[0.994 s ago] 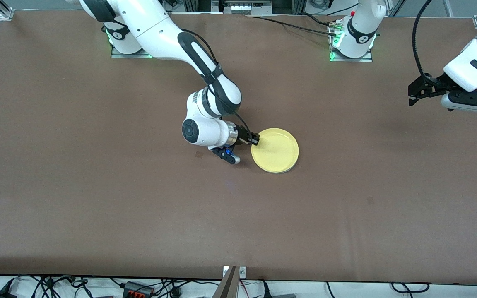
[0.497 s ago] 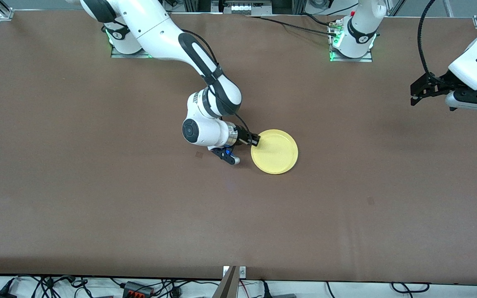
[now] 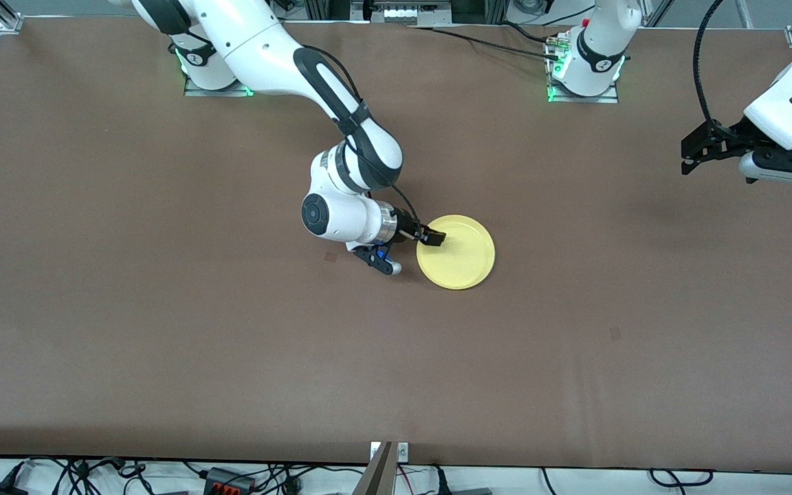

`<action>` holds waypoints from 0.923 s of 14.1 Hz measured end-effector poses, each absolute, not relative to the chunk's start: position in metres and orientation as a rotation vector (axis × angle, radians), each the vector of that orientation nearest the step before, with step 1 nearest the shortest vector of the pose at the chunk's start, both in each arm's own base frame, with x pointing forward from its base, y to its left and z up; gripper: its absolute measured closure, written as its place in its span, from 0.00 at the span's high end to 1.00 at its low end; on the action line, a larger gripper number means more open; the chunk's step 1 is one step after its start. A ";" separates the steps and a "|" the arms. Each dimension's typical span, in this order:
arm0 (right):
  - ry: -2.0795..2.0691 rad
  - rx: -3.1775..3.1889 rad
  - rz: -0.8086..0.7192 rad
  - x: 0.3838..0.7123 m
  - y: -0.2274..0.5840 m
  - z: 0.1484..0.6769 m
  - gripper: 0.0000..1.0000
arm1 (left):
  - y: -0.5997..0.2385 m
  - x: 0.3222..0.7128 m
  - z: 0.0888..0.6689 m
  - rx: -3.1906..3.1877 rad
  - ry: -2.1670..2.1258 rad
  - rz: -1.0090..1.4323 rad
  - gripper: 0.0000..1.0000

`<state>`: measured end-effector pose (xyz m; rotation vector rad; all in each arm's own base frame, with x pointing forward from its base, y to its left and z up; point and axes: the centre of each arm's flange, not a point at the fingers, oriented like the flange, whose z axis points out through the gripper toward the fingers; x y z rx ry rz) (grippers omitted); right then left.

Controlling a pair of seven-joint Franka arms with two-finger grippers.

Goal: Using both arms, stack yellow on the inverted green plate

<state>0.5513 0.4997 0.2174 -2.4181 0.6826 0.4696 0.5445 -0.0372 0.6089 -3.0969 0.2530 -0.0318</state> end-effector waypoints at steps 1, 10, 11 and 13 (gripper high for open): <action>0.686 -2.413 0.449 0.558 0.495 0.235 1.00 | -0.037 0.544 0.609 -3.097 0.253 -0.032 1.00; 0.565 -2.871 0.349 0.619 0.328 0.385 1.00 | -0.038 0.544 0.609 -3.097 0.254 -0.032 1.00; 0.540 -2.911 0.310 0.622 0.310 0.404 1.00 | -0.038 0.544 0.609 -3.097 0.255 -0.032 1.00; 0.470 -2.955 0.292 0.626 0.275 0.430 1.00 | -0.039 0.544 0.609 -3.097 0.258 -0.032 1.00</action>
